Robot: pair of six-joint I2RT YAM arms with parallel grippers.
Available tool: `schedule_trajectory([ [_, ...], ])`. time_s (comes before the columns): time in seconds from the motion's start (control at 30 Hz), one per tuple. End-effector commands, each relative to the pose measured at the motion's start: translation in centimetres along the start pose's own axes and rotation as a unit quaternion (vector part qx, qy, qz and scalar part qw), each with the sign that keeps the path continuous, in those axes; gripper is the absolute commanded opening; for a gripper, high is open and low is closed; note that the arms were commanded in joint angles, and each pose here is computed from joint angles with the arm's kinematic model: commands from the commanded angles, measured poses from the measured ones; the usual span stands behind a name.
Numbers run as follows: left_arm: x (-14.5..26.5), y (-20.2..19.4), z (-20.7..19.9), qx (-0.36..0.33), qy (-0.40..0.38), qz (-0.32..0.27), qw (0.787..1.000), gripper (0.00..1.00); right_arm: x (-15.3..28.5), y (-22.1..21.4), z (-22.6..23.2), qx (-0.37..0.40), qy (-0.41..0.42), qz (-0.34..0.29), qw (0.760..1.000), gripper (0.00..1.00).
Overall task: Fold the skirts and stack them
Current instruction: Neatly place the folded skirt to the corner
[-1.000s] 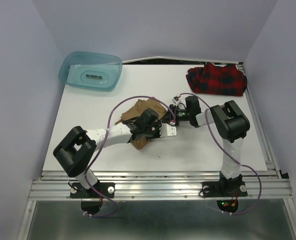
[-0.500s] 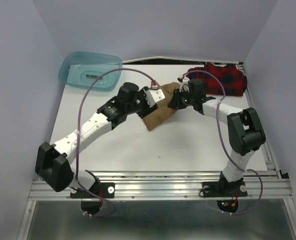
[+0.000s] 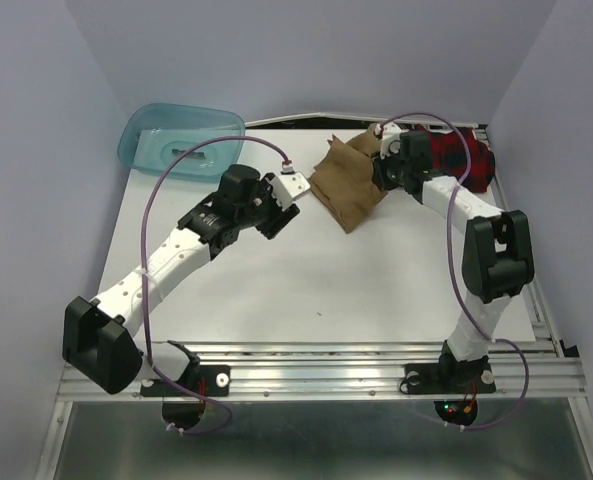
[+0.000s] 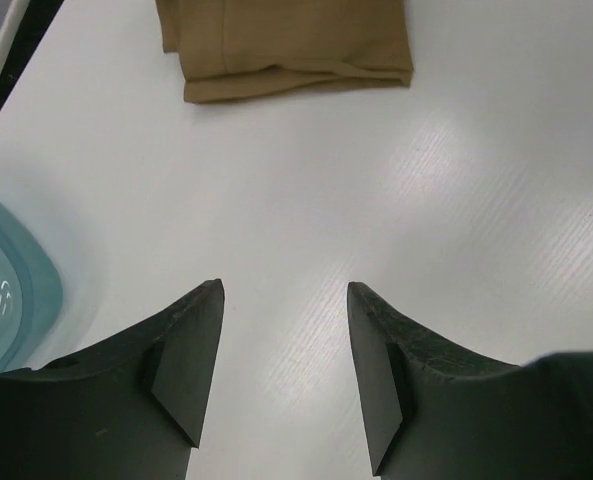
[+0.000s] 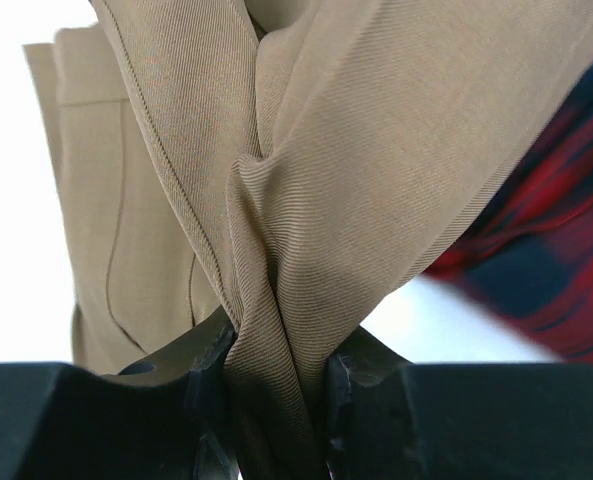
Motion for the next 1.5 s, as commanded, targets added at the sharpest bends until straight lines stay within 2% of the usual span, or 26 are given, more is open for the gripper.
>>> schedule_trajectory([
  [0.0, 1.1, 0.7, 0.1, 0.012, 0.01, -0.03, 0.999, 0.64, 0.7, 6.4, -1.7, 0.076, -0.032, -0.1, 0.992, 0.01],
  [0.3, 1.1, 0.5, 0.2, 0.012, 0.011, -0.024, 1.0, 0.64, -0.6, 9.3, -5.6, 0.073, -0.083, -0.129, 0.985, 0.01],
  [0.7, 0.9, 0.4, 0.1, 0.014, 0.006, -0.023, 1.0, 0.66, 2.0, 14.0, -9.2, 0.095, -0.109, -0.194, 0.97, 0.01],
  [1.07, 0.7, 0.2, 0.1, 0.011, 0.004, -0.019, 1.0, 0.68, 4.7, 16.2, -11.8, 0.071, -0.129, -0.236, 0.961, 0.01],
  [1.3, 0.6, 0.2, 0.2, 0.011, 0.003, -0.016, 1.0, 0.68, 5.8, 16.3, -14.6, 0.015, -0.139, -0.25, 0.958, 0.01],
  [1.47, 0.5, 0.1, 0.2, 0.011, 0.0, -0.011, 1.0, 0.68, 5.8, 13.8, -18.0, -0.053, -0.144, -0.235, 0.96, 0.01],
])
Point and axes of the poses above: each gripper's point midway between its finger pads, its own x axis back along the fingers, its own z axis along the line the jaws close on, y = z × x, the point moved 10 cm from there along x, back along the fingers, and after that the axes turned 9 degrees about -x, right-handed, at the moved point
